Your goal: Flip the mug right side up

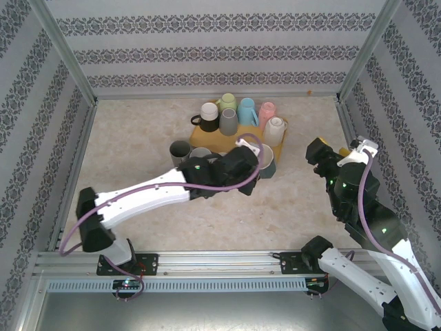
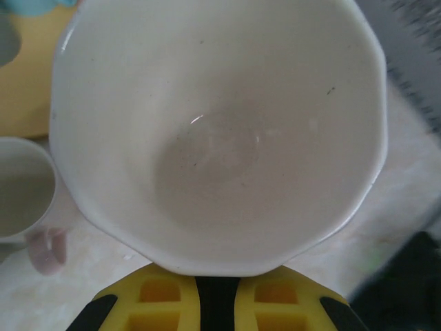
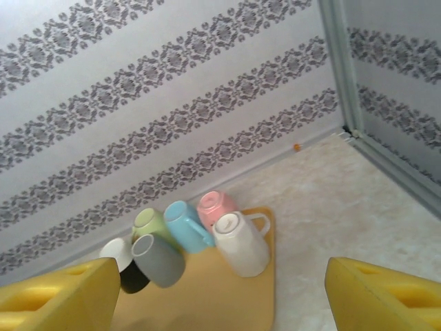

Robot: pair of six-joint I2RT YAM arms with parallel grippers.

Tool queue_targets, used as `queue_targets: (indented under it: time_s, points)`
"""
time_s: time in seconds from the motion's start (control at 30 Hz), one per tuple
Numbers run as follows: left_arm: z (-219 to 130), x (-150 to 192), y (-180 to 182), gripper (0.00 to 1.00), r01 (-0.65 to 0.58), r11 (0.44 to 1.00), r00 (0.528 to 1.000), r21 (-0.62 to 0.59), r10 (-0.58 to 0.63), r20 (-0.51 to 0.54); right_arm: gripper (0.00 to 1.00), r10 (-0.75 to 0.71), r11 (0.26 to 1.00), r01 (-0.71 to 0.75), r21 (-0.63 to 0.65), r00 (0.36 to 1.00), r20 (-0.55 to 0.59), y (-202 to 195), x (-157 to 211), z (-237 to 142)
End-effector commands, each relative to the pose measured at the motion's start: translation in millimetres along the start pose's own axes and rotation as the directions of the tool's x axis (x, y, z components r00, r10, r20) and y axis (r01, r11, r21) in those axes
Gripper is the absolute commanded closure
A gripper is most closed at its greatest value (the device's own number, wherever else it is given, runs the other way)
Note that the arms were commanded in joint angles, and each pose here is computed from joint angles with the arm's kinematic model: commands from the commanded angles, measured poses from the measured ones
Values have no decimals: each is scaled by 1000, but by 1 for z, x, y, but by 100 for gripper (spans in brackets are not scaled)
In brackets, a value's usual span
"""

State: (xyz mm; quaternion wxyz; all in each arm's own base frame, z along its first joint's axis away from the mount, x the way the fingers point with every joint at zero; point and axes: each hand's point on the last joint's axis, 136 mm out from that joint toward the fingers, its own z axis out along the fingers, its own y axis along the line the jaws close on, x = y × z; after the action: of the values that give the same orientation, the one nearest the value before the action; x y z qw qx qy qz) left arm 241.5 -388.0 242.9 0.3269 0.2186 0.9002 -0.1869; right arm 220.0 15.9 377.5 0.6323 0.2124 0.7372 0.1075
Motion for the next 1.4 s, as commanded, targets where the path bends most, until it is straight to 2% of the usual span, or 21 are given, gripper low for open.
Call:
queue_targets:
  time_s: [0.0, 0.2, 0.4, 0.6, 0.9, 1.37]
  points:
    - [-4, -16, 19, 100, 28, 988, 999, -150, -21, 48, 22, -13, 997, 11, 74, 999, 34, -15, -9, -4]
    - [30, -7, 27, 100, 0, 966, 1000, -259, -2, -6, 22, -30, 998, 29, 49, 999, 20, -14, -3, -4]
    - [61, 4, 24, 100, 14, 966, 999, -259, -26, -43, 22, -44, 999, 45, 23, 999, -8, -13, 10, -3]
    - [83, 11, 33, 100, 114, 968, 988, -221, -134, -78, 22, -67, 997, 68, 32, 997, -27, -15, 16, -1]
    - [103, 18, 51, 100, 203, 945, 966, -256, -236, -108, 22, -86, 996, 88, 25, 993, -80, -12, 35, 9]
    - [115, 27, 57, 100, 226, 930, 956, -290, -268, -117, 22, -84, 996, 87, 33, 992, -97, -11, 47, 17]
